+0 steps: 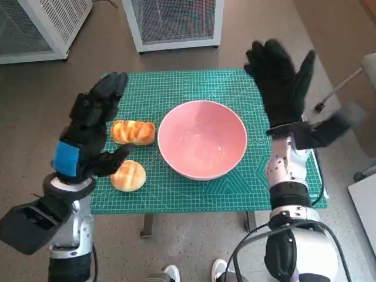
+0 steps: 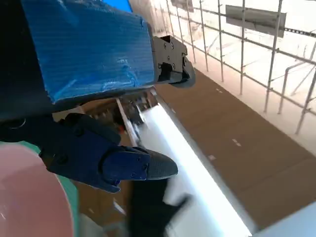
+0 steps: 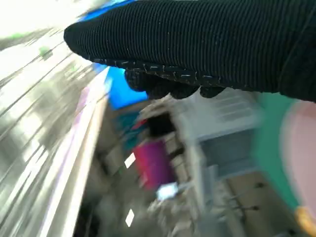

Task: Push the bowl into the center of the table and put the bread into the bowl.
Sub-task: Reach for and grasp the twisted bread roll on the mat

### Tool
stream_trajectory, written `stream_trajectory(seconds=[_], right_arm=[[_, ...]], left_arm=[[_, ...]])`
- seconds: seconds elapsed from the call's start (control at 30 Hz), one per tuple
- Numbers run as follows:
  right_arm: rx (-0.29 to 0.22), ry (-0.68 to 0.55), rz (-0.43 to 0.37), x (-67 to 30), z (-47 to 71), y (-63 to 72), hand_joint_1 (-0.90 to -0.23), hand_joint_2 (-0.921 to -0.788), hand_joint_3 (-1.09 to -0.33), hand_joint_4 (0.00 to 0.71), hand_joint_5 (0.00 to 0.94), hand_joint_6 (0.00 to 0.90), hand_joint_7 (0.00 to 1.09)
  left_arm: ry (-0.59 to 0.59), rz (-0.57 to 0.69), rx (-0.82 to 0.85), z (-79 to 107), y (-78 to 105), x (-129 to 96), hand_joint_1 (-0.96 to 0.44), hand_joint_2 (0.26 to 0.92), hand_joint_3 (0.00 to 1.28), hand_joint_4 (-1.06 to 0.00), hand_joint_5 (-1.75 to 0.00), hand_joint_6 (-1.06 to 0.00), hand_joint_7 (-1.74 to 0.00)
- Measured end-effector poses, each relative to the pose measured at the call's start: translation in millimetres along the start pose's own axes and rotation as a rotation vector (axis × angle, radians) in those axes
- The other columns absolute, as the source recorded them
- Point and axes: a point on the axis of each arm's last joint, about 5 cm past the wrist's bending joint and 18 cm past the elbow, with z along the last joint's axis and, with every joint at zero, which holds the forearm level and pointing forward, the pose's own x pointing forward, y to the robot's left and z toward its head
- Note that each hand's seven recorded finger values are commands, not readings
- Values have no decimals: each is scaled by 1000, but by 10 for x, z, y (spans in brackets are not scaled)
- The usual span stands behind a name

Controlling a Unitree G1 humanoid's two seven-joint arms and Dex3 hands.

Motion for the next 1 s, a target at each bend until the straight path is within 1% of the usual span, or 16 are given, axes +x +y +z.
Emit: stream_trajectory(seconds=[0.03, 0.1, 0.17, 0.27, 0.33, 0.4, 0.47, 0.53, 0.57, 0.6, 0.63, 0.7, 0.77, 0.8, 0.87, 1.0], right_arm=[[-18, -31, 30, -2, 31, 9, -372, -905, -549, 495, 2, 172, 672], [-52, -78, 83, -16, 83, 32, -370, -915, -552, 479, 1, 157, 678], [-79, -113, 129, -48, 121, 59, -368, -918, -557, 475, 1, 153, 685], [-99, -148, 173, -96, 164, 83, -374, -919, -545, 485, 8, 162, 712], [-110, -159, 188, -127, 188, 92, -379, -914, -535, 492, 11, 168, 726], [-119, -170, 205, -158, 217, 109, -386, -906, -526, 495, 13, 171, 736], [-127, -175, 221, -182, 242, 125, -393, -898, -517, 496, 12, 167, 755], [-132, -178, 236, -201, 272, 146, -394, -895, -513, 497, 12, 164, 765], [-135, -177, 242, -213, 284, 156, -394, -893, -512, 497, 12, 163, 770], [-137, -179, 246, -221, 297, 162, -394, -893, -511, 498, 12, 163, 772], [-140, -179, 249, -232, 312, 169, -391, -892, -511, 498, 12, 162, 776], [-143, -179, 254, -240, 332, 179, -388, -890, -513, 498, 12, 162, 780], [-146, -178, 259, -245, 348, 186, -385, -887, -515, 499, 12, 162, 785], [-147, -180, 261, -246, 354, 189, -385, -886, -516, 499, 11, 162, 785], [-149, -183, 260, -246, 361, 193, -386, -884, -518, 499, 11, 161, 789], [-152, -189, 262, -239, 372, 202, -385, -879, -521, 499, 10, 160, 799]], left_arm=[[-1, -5, 34, 11, 29, 17, -602, 921, 295, -227, -4, -204, -289], [-3, -16, 101, 31, 88, 49, -608, 921, 298, -226, -3, -199, -281], [-2, -25, 174, 53, 155, 78, -612, 921, 297, -226, -3, -194, -274], [1, -46, 275, 82, 235, 113, -616, 921, 282, -224, -1, -184, -262], [5, -58, 328, 92, 280, 132, -613, 921, 248, -214, -2, -181, -255], [11, -76, 384, 101, 329, 147, -604, 921, 193, -196, -3, -179, -246], [20, -95, 428, 104, 374, 162, -588, 921, 102, -174, -2, -180, -228], [34, -117, 473, 107, 417, 180, -579, 900, 58, -158, -1, -174, -216], [42, -131, 500, 111, 438, 189, -567, 872, 37, -138, 0, -166, -207], [50, -145, 527, 112, 452, 200, -562, 862, 30, -131, 0, -163, -204], [61, -168, 564, 118, 467, 217, -497, 819, 24, -108, -2, -159, -198], [89, -212, 624, 133, 487, 245, -400, 773, 18, -88, -3, -161, -194], [144, -267, 662, 154, 500, 283, -212, 729, 14, -75, -2, -178, -195], [182, -296, 672, 169, 504, 302, -174, 722, 13, -73, -2, -183, -194], [252, -340, 679, 189, 506, 334, -52, 710, 12, -69, -1, -216, -172], [391, -408, 682, 211, 470, 396, 20, 705, 12, -76, -4, -260, -151]])
